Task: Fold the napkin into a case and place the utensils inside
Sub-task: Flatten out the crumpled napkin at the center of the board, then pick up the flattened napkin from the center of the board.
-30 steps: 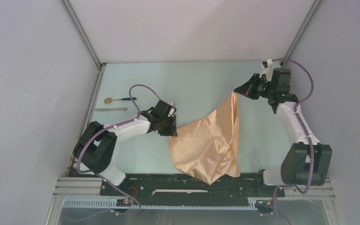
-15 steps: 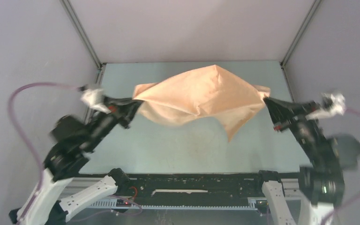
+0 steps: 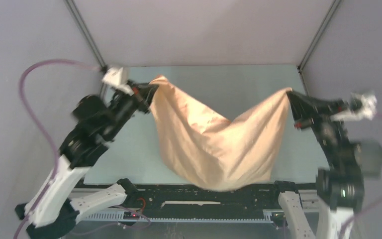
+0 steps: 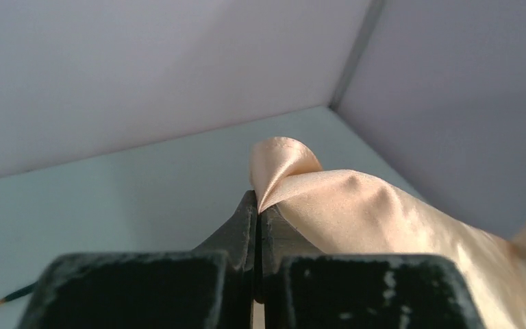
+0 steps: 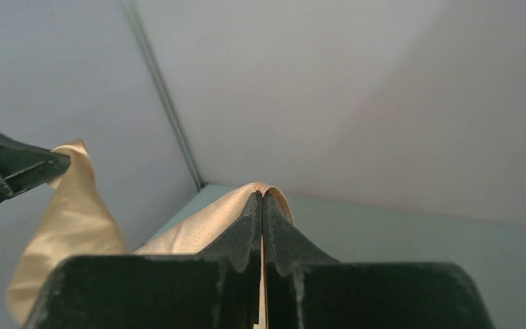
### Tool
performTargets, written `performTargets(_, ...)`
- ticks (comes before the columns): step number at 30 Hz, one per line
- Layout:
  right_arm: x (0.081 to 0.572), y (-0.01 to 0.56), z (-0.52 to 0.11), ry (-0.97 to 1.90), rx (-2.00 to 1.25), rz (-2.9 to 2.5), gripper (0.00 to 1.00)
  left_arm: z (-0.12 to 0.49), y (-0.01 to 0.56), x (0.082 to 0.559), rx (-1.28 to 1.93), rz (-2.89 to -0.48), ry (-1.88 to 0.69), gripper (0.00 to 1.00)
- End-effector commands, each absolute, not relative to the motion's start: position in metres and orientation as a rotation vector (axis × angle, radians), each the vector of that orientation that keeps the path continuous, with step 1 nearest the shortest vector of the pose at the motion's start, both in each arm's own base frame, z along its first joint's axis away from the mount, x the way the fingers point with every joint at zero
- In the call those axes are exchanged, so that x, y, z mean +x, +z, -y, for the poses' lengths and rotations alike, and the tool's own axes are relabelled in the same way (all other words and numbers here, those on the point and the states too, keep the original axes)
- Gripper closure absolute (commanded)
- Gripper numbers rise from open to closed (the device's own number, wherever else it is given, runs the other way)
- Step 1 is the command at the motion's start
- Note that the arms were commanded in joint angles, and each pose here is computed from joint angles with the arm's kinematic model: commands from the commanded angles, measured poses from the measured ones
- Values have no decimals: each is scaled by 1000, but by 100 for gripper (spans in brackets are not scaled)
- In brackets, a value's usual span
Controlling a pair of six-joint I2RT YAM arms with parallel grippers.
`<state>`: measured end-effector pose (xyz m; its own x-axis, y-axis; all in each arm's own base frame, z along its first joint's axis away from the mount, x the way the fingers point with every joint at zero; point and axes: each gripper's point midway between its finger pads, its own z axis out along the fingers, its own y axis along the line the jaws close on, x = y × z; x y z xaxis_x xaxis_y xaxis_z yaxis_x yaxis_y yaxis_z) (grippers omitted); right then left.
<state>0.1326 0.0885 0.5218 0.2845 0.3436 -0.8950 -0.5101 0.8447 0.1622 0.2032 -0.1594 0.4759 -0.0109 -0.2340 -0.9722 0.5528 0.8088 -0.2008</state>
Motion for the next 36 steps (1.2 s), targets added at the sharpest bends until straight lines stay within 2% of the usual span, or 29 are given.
performTargets(1, 298, 446, -45, 502, 81, -1490, 100, 170, 422, 312, 63, -1712, -355, 100)
performTargets(3, 357, 408, -29, 470, 160, -1647, 100, 171, 391, 366, -27, -1826, -322, 100)
performTargets(4, 385, 384, -23, 473, 194, -1726, 95, 170, 367, 393, -58, -1894, -267, 100)
performTargets(5, 412, 353, -19, 489, 220, -1803, 83, 169, 347, 418, -75, -1945, -201, 100)
performTargets(6, 435, 324, -16, 501, 249, -1882, 61, 170, 337, 442, -74, -1967, -149, 100)
performTargets(7, 451, 292, -12, 494, 287, -2004, 54, 171, 307, 463, -63, -2028, -84, 94)
performTargets(8, 464, 263, -8, 470, 318, -2116, 49, 170, 301, 481, -75, -2048, -53, 84)
performTargets(9, 474, 234, -3, 431, 353, -2219, 40, 169, 282, 496, -82, -2110, -38, 69)
performTargets(10, 472, 212, 3, 371, 395, -2339, 35, 168, 266, 504, -84, -2166, -34, 38)
performTargets(11, 471, 194, 10, 293, 420, -2415, 32, 165, 251, 505, -73, -2225, -9, 30)
performTargets(13, 460, 175, 16, 151, 434, -2487, 21, 157, 237, 501, -71, -2278, 52, 22)
performTargets(15, 441, 170, 15, 105, 486, -2505, 19, 158, 229, 483, -51, -2297, 3, 17)
performTargets(18, 413, 160, -6, 214, 556, -2490, 17, 161, 212, 441, -64, -2306, -132, 7)
performTargets(19, 401, 156, -11, 233, 587, -2485, 17, 165, 216, 424, -69, -2293, -217, 5)
performTargets(21, 384, 146, -30, 298, 573, -2478, 17, 172, 185, 398, -52, -2340, -319, 4)
performTargets(24, 365, 121, -57, 346, 518, -2515, 17, 165, 140, 376, -61, -2434, -294, 3)
performTargets(27, 346, 92, -59, 311, 720, -2583, 18, 159, 111, 372, -177, -2519, -318, 3)
performTargets(30, 330, 74, -70, 301, 805, -2602, 20, 143, 101, 382, -403, -2523, -450, 14)
performTargets(32, 321, 68, -75, 248, 840, -2595, 22, 121, 92, 387, -552, -2511, -392, 24)
performTargets(36, 294, 58, -61, 25, 1020, -2590, 23, 99, 73, 377, -712, -2542, -213, 22)
